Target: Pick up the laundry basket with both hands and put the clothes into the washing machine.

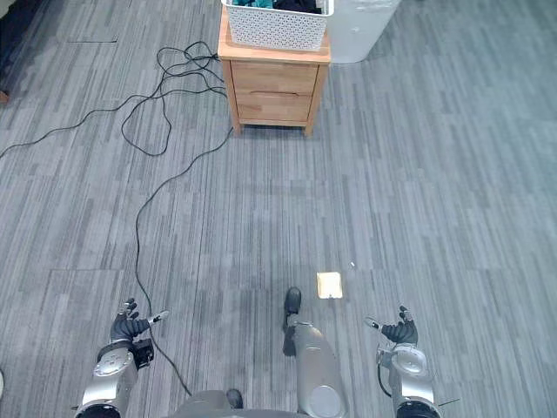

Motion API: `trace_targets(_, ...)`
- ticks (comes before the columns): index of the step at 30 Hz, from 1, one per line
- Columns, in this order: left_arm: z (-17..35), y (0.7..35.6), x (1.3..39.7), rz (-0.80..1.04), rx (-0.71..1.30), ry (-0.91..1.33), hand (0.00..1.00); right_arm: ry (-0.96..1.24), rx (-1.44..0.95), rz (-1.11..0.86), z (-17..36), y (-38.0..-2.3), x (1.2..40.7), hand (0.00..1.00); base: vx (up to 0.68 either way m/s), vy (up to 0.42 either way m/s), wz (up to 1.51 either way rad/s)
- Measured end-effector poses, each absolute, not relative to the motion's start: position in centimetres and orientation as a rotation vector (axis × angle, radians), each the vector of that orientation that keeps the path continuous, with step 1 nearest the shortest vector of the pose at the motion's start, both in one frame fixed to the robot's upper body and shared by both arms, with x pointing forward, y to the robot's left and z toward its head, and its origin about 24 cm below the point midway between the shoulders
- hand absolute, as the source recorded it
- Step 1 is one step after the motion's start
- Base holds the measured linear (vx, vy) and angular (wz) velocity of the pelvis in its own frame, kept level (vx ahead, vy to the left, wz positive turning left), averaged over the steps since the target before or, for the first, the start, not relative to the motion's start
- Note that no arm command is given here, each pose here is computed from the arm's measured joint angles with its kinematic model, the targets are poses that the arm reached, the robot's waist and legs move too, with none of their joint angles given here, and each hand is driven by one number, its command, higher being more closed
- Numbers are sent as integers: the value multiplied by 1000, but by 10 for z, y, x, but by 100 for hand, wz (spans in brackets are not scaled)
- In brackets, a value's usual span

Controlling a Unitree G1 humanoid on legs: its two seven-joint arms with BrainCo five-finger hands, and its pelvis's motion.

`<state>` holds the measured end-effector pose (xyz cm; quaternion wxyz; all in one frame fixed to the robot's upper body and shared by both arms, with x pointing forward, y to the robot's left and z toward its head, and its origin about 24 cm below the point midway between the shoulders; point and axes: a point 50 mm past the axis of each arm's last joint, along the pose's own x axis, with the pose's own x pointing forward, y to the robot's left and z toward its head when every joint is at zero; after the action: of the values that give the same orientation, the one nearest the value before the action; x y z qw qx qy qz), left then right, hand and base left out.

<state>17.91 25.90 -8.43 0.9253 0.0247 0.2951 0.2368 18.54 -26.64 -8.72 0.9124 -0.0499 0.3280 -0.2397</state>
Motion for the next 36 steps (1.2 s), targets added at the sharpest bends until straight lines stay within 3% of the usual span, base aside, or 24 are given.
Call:
trace_targets(4, -87, 248, 173, 489, -1, 608, 0, 603, -69, -450, -78, -246, 193, 0, 691, -168, 8)
trace_targets(11, -82, 235, 178, 467, -46, 566, 0, 490, -50, -473, -57, -247, 206, 0, 583, 36, -12)
trace_targets(16, -86, 235, 171, 454, -26, 595, 0, 549, -42, -487, -69, -243, 196, 0, 710, 278, -21)
trace_targets(24, -79, 233, 185, 399, 26, 565, 0, 586, -55, -364, -80, -205, 202, 0, 696, 166, -14)
trace_targets(28, -88, 249, 179, 407, 84, 631, 0, 600, -67, -352, -82, -206, 206, 0, 665, -102, 17)
trace_targets(36, -93, 233, 176, 420, 19, 639, 0, 608, -101, -393, -81, -224, 191, 0, 473, -98, -7)
